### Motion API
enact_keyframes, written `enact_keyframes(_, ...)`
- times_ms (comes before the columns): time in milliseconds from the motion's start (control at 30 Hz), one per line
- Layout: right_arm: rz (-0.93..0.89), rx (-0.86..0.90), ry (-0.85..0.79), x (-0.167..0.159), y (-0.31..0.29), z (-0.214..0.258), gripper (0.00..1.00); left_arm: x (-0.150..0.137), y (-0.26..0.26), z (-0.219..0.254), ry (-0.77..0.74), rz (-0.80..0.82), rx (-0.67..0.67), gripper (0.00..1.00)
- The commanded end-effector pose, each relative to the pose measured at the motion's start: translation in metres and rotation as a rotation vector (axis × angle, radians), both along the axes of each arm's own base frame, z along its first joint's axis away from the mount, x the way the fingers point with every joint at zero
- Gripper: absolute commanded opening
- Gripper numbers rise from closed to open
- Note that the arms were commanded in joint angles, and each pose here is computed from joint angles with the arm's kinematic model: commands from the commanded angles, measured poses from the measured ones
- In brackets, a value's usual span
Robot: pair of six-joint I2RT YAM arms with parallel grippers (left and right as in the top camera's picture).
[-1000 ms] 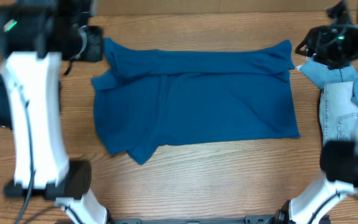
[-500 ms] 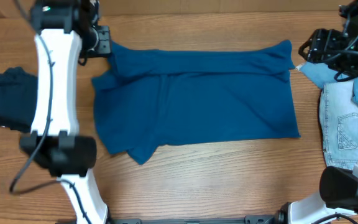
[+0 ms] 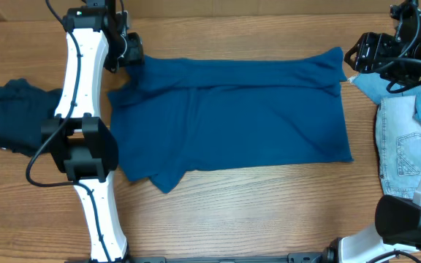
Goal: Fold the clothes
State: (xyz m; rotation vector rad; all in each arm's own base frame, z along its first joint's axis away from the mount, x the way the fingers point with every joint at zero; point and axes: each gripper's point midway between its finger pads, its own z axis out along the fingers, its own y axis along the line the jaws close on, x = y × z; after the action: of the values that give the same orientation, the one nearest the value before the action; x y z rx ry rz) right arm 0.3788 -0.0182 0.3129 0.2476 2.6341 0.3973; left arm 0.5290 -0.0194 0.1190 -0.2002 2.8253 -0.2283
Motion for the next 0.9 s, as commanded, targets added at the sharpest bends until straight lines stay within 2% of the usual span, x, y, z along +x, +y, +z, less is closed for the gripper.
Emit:
enact_keyframes(0, 0.007, -0.006, -0.003, 0.002, 0.0, -0.001, 0.8, 0.002, -0.008, -0.034, 0.057, -0.005, -0.04, 0.56)
enact_keyframes(67, 0.007, -0.007, -0.005, 0.002, 0.0, -0.001, 0.79, 0.008, -0.008, -0.036, 0.04, -0.005, -0.04, 0.49)
enact_keyframes(133, 0.007, -0.006, -0.006, 0.002, 0.0, -0.001, 0.79, 0.016, -0.009, -0.031, 0.0, -0.007, -0.04, 0.16)
enact_keyframes(167, 0.007, -0.006, -0.006, 0.002, 0.0, -0.001, 0.79, 0.018, -0.009, -0.027, -0.012, -0.008, -0.04, 0.05)
enact_keyframes(333, 0.007, -0.006, -0.004, 0.002, 0.0, -0.001, 0.78, 0.024, -0.014, 0.018, -0.122, -0.103, -0.006, 0.04)
enact_keyframes(400, 0.007, -0.006, -0.004, 0.002, 0.0, -0.001, 0.78, 0.014, -0.025, 0.029, -0.12, -0.17, 0.009, 0.04)
enact_keyframes(567, 0.007, -0.006, -0.004, 0.002, 0.0, -0.001, 0.78, -0.032, -0.051, 0.007, 0.061, -0.304, 0.067, 0.06)
enact_keyframes(600, 0.007, -0.006, -0.005, 0.002, 0.0, -0.001, 0.78, -0.039, -0.052, 0.002, 0.095, -0.311, 0.085, 0.1)
enact_keyframes(667, 0.007, -0.006, -0.005, 0.002, 0.0, -0.001, 0.78, -0.052, -0.05, -0.007, 0.157, -0.316, 0.11, 0.29)
enact_keyframes(800, 0.007, -0.007, -0.006, 0.002, 0.0, -0.001, 0.78, -0.068, -0.036, -0.011, 0.229, -0.303, 0.15, 0.3)
enact_keyframes(867, 0.007, -0.007, -0.006, 0.002, 0.0, -0.001, 0.78, -0.071, -0.03, -0.011, 0.248, -0.295, 0.159, 0.26)
